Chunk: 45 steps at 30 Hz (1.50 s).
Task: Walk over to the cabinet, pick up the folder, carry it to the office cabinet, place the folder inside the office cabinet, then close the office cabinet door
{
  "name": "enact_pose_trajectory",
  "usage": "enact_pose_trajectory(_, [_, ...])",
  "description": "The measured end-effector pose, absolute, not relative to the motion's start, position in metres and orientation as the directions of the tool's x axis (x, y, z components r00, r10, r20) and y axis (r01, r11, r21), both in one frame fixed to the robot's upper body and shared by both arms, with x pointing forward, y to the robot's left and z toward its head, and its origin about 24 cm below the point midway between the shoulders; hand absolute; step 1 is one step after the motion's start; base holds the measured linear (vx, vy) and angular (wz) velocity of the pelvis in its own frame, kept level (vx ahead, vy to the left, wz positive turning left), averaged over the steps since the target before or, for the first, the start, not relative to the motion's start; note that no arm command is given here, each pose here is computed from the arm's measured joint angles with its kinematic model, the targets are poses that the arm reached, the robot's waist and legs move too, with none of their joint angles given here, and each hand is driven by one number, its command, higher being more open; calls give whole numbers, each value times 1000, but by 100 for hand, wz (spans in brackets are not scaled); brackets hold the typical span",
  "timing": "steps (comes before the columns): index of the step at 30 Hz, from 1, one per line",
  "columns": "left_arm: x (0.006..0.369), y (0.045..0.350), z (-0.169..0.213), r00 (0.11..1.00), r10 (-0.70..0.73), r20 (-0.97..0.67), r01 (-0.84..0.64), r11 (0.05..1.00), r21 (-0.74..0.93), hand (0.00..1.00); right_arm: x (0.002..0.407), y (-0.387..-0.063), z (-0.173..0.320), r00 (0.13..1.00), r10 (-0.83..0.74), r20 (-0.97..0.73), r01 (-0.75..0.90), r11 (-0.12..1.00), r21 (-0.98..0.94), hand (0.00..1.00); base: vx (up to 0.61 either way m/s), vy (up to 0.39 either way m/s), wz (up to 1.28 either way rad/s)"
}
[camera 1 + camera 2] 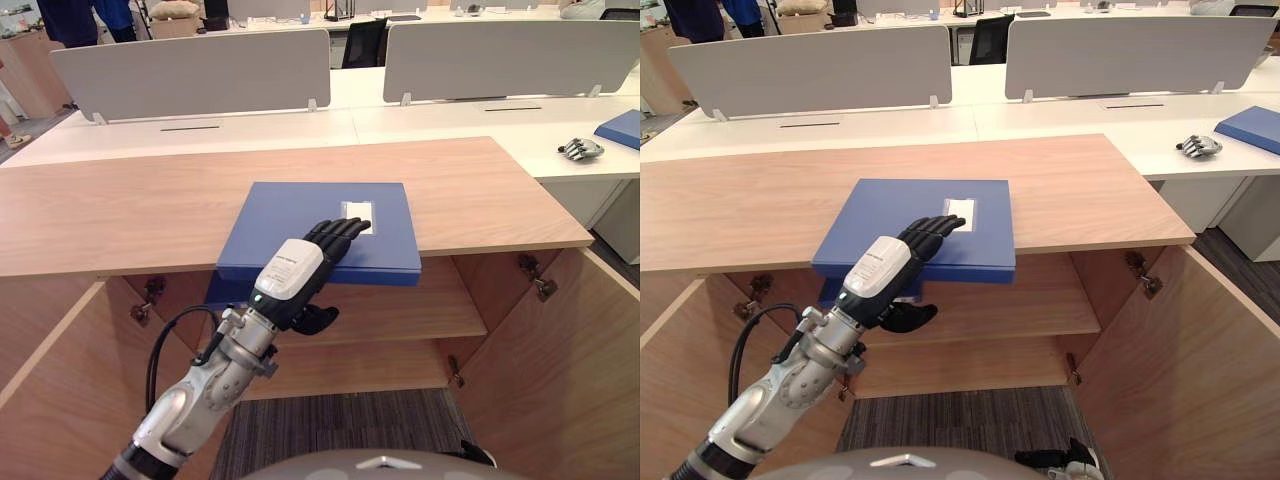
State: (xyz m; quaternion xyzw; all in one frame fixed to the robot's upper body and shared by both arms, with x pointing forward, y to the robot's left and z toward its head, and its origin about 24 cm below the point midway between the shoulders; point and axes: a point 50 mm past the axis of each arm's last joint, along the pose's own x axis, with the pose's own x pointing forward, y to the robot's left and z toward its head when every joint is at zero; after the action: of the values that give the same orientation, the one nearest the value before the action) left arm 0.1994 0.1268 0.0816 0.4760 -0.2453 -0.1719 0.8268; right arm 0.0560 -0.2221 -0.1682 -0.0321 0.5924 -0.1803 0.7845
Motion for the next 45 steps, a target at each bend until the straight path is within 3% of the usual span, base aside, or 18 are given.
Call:
enact_pose_trajectory(17, [199, 125, 80, 868, -378, 323, -58, 568, 821, 100, 57, -223, -168, 233, -323, -917, 245, 932, -266, 100, -15, -20, 2])
enact_pose_trajectory(18, [199, 125, 80, 870, -371, 325, -62, 572, 818, 0, 57, -223, -168, 233, -323, -917, 245, 932, -266, 100, 0, 0, 0])
enact_pose_trajectory(31, [202, 137, 85, 879, -268, 395, -203, 540, 817, 0, 56, -224, -168, 233, -324, -917, 244, 932, -267, 100, -10, -7, 0])
enact_pose_trajectory(39, [206, 142, 89, 891, -177, 419, -250, 579, 776, 0, 56, -223, -168, 232, -322, -918, 244, 933, -266, 100, 0, 0, 0])
enact_pose_trajectory(45, [207, 142, 92, 895, -129, 427, -244, 660, 710, 0, 57, -221, -168, 233, -326, -916, 268, 927, -262, 100, 0, 0, -3])
